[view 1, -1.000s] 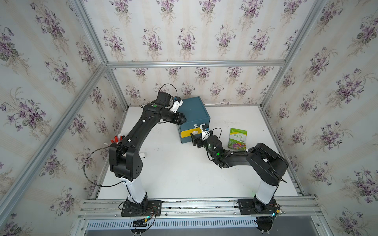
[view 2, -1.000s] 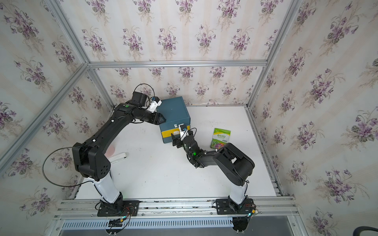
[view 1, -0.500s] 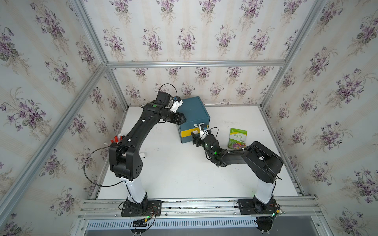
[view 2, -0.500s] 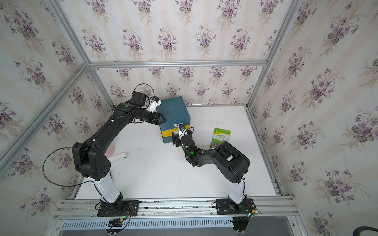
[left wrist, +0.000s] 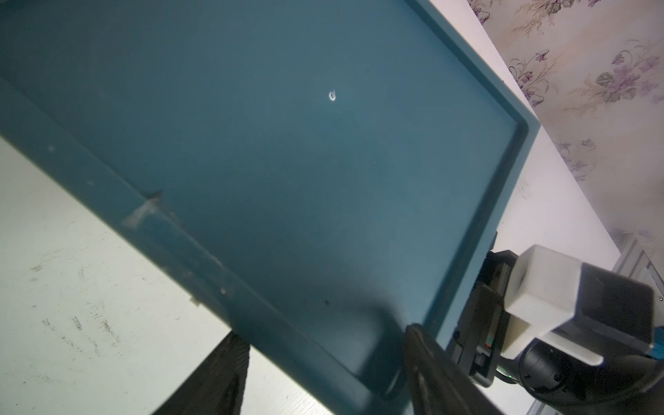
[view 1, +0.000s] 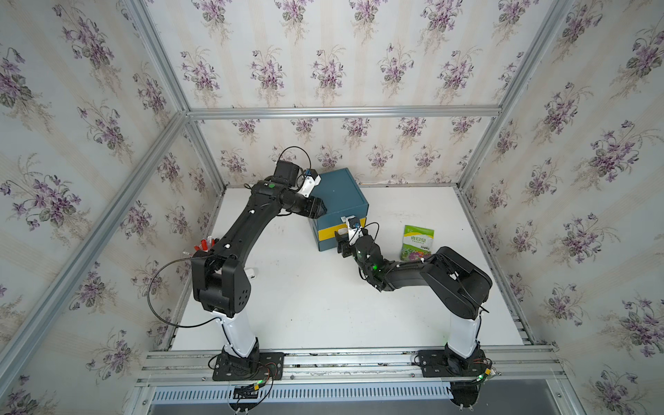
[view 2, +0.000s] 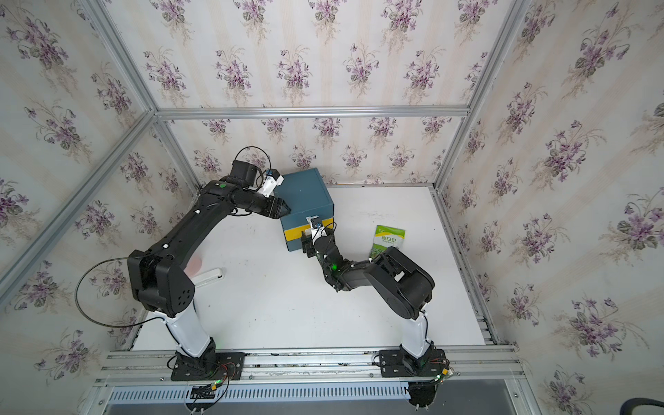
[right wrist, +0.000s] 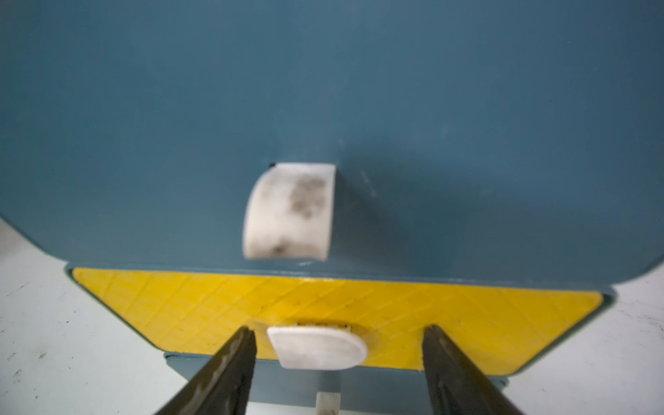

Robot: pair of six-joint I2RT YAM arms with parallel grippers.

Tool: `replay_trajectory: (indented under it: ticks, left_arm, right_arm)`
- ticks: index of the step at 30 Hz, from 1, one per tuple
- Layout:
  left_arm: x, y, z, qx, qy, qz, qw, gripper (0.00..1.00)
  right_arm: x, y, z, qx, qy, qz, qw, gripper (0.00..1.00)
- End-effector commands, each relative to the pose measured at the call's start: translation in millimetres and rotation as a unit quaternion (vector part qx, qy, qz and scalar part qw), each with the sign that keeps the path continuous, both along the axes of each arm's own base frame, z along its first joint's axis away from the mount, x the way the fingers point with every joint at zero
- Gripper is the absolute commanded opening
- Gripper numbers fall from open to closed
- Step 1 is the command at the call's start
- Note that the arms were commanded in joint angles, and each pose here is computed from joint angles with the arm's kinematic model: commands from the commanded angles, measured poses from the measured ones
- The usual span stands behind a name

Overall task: Take the seed bags out of the drawer
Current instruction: Open the drawer in the storage box.

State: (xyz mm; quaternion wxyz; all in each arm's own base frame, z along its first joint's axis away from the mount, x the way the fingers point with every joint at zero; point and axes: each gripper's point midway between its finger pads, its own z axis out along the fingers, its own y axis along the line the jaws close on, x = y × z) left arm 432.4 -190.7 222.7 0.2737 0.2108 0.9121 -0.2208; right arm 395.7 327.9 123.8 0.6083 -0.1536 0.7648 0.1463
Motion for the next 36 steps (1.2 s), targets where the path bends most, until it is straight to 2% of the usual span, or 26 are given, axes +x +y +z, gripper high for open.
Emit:
replay_trajectory:
  ticks: [1, 8, 16, 24, 30, 36]
  left_arm:
    - [-18.7, 13.2, -25.4, 0.046, 0.05, -0.005, 0.998, 0.71]
    - [-19.5, 11.8, -25.5, 0.045, 0.051, -0.009, 0.998, 0.71]
    - [-21.0, 12.1, -26.1, 0.046, 0.051, -0.011, 0.998, 0.71]
    - [-21.1, 12.1, -26.4, 0.046, 0.051, -0.011, 0.998, 0.71]
    - [-21.3, 11.8, -24.9, 0.044, 0.051, -0.011, 0.998, 0.71]
    - [-21.3, 12.2, -23.5, 0.044, 0.049, -0.01, 0.998, 0.71]
  right_arm:
    - [1.3, 5.2, 2.0, 0.004, -0.001, 0.008, 1.0, 0.71]
    - [3.4, 8.4, 1.3, 0.006, 0.001, 0.009, 1.0, 0.56]
    - [4.2, 10.5, 3.3, 0.012, 0.001, 0.011, 1.0, 0.46]
    - [2.5, 10.0, 2.6, 0.01, 0.007, 0.013, 1.0, 0.26]
    - [-1.0, 8.1, 3.3, 0.01, 0.01, 0.016, 1.0, 0.18]
    - [-8.3, 5.1, 4.4, 0.01, 0.013, 0.02, 1.0, 0.15]
